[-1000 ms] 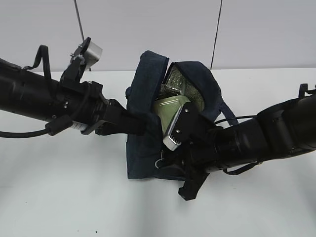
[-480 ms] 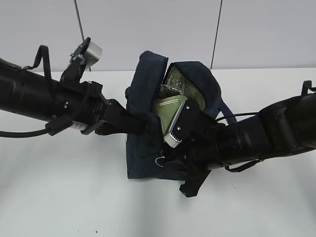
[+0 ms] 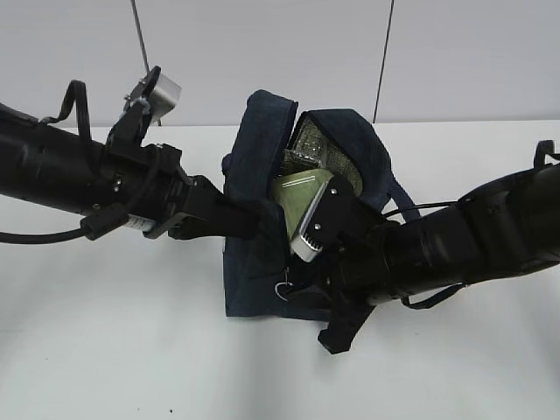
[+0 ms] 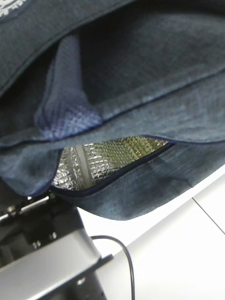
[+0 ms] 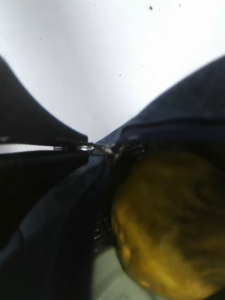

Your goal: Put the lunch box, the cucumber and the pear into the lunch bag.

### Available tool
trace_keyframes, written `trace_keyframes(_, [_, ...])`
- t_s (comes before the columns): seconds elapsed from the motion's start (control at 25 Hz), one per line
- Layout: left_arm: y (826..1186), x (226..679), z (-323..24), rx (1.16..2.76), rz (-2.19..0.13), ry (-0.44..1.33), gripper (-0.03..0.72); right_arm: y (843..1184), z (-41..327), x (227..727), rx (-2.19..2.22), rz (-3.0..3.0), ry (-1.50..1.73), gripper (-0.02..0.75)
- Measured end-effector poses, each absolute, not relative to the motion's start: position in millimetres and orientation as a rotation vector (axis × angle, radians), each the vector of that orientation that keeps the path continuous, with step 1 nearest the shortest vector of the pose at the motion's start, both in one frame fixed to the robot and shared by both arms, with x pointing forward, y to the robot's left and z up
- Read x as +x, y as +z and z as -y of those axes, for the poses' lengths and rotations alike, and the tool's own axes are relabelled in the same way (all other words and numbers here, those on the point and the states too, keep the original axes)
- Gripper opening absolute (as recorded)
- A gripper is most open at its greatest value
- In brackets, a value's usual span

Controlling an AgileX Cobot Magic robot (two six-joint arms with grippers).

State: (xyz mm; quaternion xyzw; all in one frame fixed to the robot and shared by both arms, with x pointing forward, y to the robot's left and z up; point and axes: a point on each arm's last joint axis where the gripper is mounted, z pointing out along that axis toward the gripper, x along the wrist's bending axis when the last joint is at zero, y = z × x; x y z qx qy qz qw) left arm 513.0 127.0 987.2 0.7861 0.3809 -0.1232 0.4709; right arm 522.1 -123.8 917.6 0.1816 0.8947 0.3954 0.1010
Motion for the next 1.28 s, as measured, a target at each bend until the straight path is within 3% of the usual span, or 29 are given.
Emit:
trace_keyframes(0.68, [987.1, 513.6, -127.2, 1.923, -0.939, -0.295, -0.012, 998.9, 133.7, 496.5, 0.479, -2.54, 1.247, 0.006])
trace_keyframes(1.08, [987.9, 511.7, -126.3, 1.921, -0.923, -0.321, -0.011, 1013.4, 137.2, 495.4, 0.503, -2.457, 1.263, 0.006])
trace_keyframes(1.2, [988.1, 511.3, -126.1, 1.921, -0.92, -0.327, 0.018, 1017.3, 136.0, 497.4, 0.494, -2.429, 1.284, 0.006])
trace_keyframes(1.28, [988.3, 510.8, -125.9, 1.921, -0.916, -0.334, 0.085, 1021.2, 135.2, 499.6, 0.491, -2.41, 1.295, 0.006])
